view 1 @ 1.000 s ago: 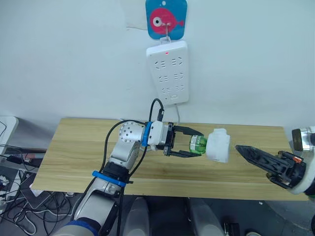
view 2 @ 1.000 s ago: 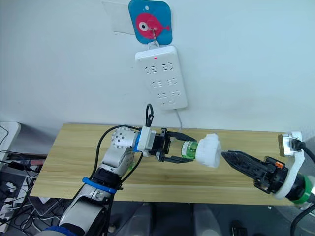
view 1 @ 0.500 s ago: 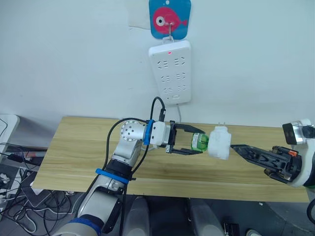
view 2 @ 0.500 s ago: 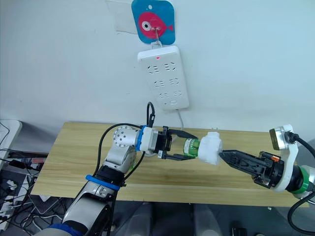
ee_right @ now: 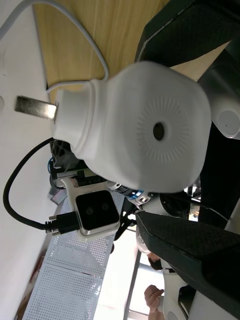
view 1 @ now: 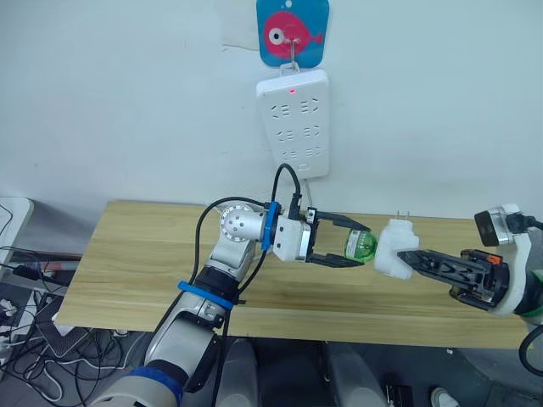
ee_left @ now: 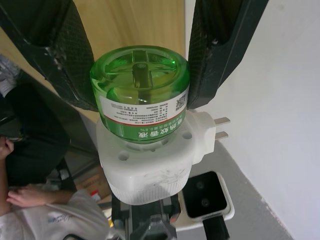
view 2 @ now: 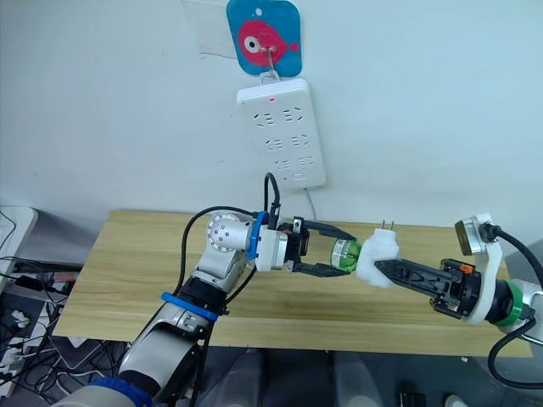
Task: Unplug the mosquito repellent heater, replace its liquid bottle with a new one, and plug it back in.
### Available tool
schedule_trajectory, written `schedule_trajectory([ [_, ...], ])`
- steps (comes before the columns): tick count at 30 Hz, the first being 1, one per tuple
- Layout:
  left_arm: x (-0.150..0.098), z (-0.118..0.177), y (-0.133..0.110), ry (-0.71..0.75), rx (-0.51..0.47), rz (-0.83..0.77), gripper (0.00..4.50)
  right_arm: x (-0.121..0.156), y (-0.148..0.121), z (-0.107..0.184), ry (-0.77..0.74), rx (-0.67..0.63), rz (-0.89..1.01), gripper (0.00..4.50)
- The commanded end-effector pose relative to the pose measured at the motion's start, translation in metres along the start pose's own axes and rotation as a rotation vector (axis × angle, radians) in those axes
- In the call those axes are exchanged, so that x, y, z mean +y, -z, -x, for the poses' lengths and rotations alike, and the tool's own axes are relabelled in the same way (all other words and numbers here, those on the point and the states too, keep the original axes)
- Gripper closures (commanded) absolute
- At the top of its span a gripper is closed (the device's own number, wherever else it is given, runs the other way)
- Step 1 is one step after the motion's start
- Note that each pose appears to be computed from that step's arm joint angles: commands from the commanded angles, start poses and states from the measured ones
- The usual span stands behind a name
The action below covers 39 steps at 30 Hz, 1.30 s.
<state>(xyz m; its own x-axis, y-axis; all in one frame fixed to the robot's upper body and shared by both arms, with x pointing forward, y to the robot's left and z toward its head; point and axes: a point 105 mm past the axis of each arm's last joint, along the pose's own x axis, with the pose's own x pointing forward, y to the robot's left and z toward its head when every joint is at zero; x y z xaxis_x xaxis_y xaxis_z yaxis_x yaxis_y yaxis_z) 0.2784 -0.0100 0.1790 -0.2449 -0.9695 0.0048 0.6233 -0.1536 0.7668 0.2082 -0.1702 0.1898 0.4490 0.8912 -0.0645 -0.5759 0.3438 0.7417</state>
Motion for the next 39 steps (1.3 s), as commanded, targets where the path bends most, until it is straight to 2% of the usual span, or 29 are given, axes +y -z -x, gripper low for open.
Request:
schedule_trajectory([
  [1,0.004,-0.005,-0.004,0.0,-0.006,-0.047,2.24,0.007,-0.003,-0.006,-0.038,-0.031,0.013,0.04],
  [6,0.006,-0.006,-0.004,-0.006,-0.013,-0.049,2.24,0.003,-0.01,-0.012,-0.003,-0.089,0.025,0.04],
  [8,0.006,-0.006,-0.004,-0.006,-0.015,-0.05,2.24,0.002,-0.011,-0.013,0.008,-0.097,0.026,0.41],
  [12,0.004,-0.006,-0.004,-0.005,-0.02,-0.046,2.24,0.003,-0.009,-0.01,0.004,-0.079,0.027,1.52],
  [22,0.003,-0.008,-0.005,0.004,-0.03,-0.035,2.24,0.011,0.001,-0.007,-0.021,0.018,0.041,1.51],
  [25,0.003,-0.008,-0.005,0.004,-0.031,-0.035,2.24,0.012,0.0,-0.008,-0.025,0.01,0.046,1.51],
  [29,0.002,-0.007,-0.006,0.005,-0.032,-0.033,2.24,0.008,-0.001,-0.007,-0.007,0.004,0.035,0.15],
  [39,0.001,-0.008,-0.007,0.008,-0.035,-0.032,2.24,0.006,0.001,-0.004,-0.002,0.013,0.017,0.15],
])
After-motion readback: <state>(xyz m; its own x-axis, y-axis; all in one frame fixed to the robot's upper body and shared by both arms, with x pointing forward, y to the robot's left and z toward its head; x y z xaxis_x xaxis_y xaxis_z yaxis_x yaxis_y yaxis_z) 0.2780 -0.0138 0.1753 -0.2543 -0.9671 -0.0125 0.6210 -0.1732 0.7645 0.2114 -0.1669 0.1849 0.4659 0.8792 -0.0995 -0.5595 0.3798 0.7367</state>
